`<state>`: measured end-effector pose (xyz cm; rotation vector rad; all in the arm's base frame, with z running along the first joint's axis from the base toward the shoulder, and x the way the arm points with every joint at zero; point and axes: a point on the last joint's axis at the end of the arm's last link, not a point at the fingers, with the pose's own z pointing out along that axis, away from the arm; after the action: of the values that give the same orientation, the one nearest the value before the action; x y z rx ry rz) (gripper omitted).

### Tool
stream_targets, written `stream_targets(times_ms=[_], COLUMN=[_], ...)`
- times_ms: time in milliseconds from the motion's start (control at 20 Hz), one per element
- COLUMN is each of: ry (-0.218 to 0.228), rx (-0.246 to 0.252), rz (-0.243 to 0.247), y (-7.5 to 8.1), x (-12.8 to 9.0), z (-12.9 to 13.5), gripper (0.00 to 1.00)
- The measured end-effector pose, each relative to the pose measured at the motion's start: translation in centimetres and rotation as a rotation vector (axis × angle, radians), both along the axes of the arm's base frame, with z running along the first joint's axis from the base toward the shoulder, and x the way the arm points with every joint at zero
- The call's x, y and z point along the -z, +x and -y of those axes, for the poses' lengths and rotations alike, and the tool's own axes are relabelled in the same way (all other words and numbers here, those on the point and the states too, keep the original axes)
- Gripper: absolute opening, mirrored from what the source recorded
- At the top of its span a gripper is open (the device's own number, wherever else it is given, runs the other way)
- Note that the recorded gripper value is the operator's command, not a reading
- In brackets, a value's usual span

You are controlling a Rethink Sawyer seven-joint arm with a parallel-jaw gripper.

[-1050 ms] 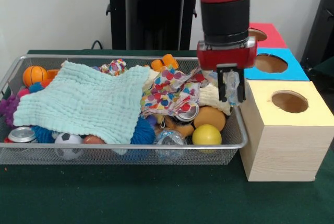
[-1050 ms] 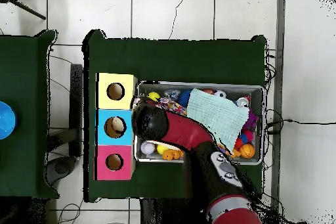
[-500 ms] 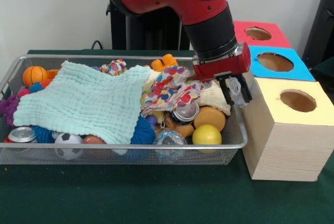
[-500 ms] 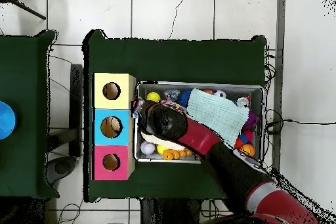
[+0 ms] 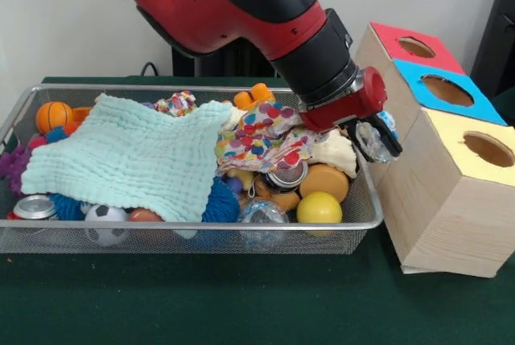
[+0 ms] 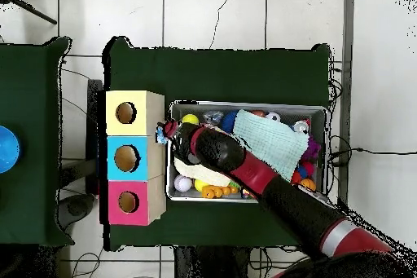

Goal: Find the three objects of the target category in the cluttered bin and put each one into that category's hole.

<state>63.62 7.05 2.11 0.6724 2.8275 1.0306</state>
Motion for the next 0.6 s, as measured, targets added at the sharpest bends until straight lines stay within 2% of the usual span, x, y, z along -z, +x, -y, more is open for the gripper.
stream_targets(times_ms=[50, 150, 300, 350, 450, 500, 600], ry=[-0.059, -0.235, -0.403, -0.563, -0.665, -0.743, -0.832], rx=[-0.04, -0.146, -0.261, -0.389, -0.486, -0.568, -0.659], rz=[0.003, 0.019, 0.029, 0.019, 0.0, -0.022, -0.052], y=[0.2, 0.7, 0.5, -0.2, -1.2, -2.1, -3.3], x=[-0.4, -0.8, -1.2, -1.8, -2.5, -3.2, -4.5], z=[-0.7, -2.1, -3.2, -4.0, -5.1, -6.5, -8.4], gripper=[0.0, 0.0, 0.0, 0.0, 0.0, 0.0, 0.0])
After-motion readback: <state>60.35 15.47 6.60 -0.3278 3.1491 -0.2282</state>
